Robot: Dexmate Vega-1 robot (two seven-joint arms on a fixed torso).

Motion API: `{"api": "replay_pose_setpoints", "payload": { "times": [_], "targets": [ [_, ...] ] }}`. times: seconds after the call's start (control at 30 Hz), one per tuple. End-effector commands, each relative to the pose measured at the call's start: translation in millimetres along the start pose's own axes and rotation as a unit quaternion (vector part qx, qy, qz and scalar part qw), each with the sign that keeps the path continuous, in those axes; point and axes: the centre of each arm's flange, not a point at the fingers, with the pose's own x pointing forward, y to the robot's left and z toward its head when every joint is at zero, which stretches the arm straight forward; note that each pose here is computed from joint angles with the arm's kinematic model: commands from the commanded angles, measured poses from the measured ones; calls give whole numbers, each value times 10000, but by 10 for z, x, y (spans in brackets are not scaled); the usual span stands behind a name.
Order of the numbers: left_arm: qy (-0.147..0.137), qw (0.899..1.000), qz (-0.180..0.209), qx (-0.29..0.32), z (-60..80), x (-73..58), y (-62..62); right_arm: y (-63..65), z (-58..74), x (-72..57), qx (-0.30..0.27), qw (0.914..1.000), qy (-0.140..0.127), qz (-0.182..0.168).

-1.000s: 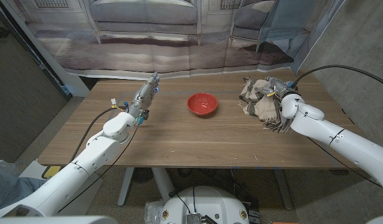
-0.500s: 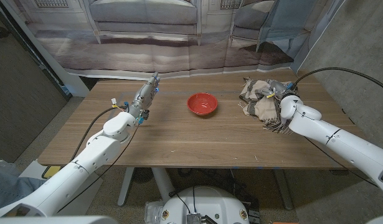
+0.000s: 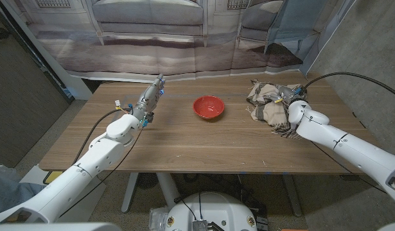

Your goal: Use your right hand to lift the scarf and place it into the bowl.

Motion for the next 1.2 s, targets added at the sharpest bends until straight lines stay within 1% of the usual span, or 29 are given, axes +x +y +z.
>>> {"api": "replay_pose_setpoints", "payload": {
  "times": [0.03, 0.23, 0.33, 0.4, 0.53, 0.97, 1.0, 1.2],
  "targets": [
    [31, 10000, 42, 23, 8, -8, 41, 125, -72, 53, -20, 9999, 133, 76],
    [57, 10000, 37, 38, 1, -10, 42, 158, -66, 92, -80, 9997, 183, 139],
    [43, 10000, 27, 36, 3, -10, 40, 177, -62, 119, -118, 9994, 246, 189],
    [38, 10000, 29, 33, 5, -9, 40, 190, -63, 133, -141, 9994, 227, 228],
    [22, 10000, 32, 23, 6, -11, 39, 212, -62, 152, -189, 9991, 277, 270],
    [49, 10000, 24, 21, -11, -10, 5, 269, -108, 168, -205, 9985, 348, 361],
    [53, 10000, 14, 19, -13, -10, 2, 272, -111, 170, -208, 9984, 384, 367],
    [43, 10000, 30, 9, -11, -15, -2, 286, -113, 175, -237, 9984, 395, 340]
  ]
}}
